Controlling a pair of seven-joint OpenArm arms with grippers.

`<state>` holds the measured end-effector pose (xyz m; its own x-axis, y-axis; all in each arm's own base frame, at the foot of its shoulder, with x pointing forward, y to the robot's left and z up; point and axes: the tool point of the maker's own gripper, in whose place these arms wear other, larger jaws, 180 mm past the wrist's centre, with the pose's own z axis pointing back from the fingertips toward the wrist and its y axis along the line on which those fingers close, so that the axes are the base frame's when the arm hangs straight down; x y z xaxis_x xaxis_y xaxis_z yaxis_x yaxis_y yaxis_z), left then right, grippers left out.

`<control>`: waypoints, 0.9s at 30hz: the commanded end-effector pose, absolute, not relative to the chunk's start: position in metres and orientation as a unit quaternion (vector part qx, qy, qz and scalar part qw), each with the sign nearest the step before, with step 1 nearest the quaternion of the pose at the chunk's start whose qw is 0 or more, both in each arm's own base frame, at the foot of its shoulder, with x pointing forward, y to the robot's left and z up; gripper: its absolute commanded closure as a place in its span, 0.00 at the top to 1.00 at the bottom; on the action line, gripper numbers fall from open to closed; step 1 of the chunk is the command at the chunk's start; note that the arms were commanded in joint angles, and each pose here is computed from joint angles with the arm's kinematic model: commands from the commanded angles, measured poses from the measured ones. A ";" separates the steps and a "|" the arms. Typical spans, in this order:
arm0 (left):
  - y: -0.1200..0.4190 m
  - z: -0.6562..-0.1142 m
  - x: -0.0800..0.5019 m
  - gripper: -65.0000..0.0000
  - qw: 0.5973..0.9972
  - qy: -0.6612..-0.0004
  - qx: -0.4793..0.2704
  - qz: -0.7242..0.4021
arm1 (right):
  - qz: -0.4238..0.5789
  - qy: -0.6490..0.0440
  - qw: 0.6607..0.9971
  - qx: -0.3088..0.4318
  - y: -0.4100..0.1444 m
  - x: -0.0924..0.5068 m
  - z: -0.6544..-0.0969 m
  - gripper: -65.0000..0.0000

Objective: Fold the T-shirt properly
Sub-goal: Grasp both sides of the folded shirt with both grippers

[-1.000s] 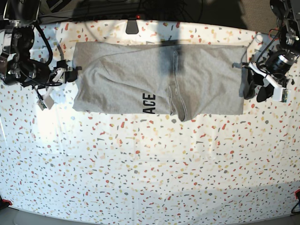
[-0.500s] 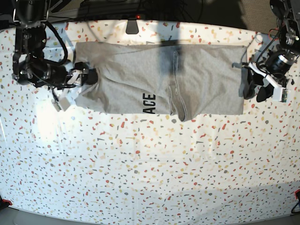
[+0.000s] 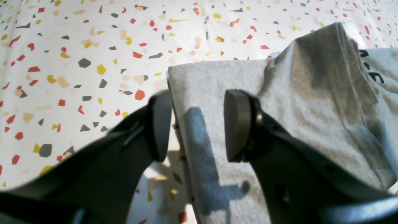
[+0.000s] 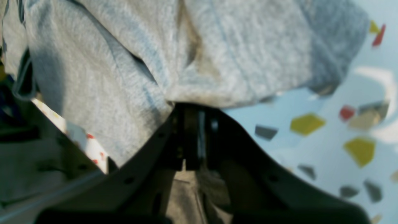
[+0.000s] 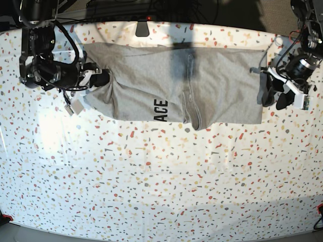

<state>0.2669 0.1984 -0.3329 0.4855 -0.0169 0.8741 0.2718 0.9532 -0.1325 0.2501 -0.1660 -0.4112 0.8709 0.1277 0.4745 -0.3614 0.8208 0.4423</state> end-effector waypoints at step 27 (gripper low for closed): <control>0.232 -0.385 0.256 0.42 0.880 -0.464 -0.074 -0.077 | 0.251 -0.312 0.875 0.272 -0.129 0.265 -0.319 0.00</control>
<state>0.2478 0.2295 -0.3978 0.5996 -0.0679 0.7974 0.1997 0.9776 -0.0669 0.2563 -0.1280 -0.3334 0.7157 0.2765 0.6413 -0.5888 0.7328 0.3410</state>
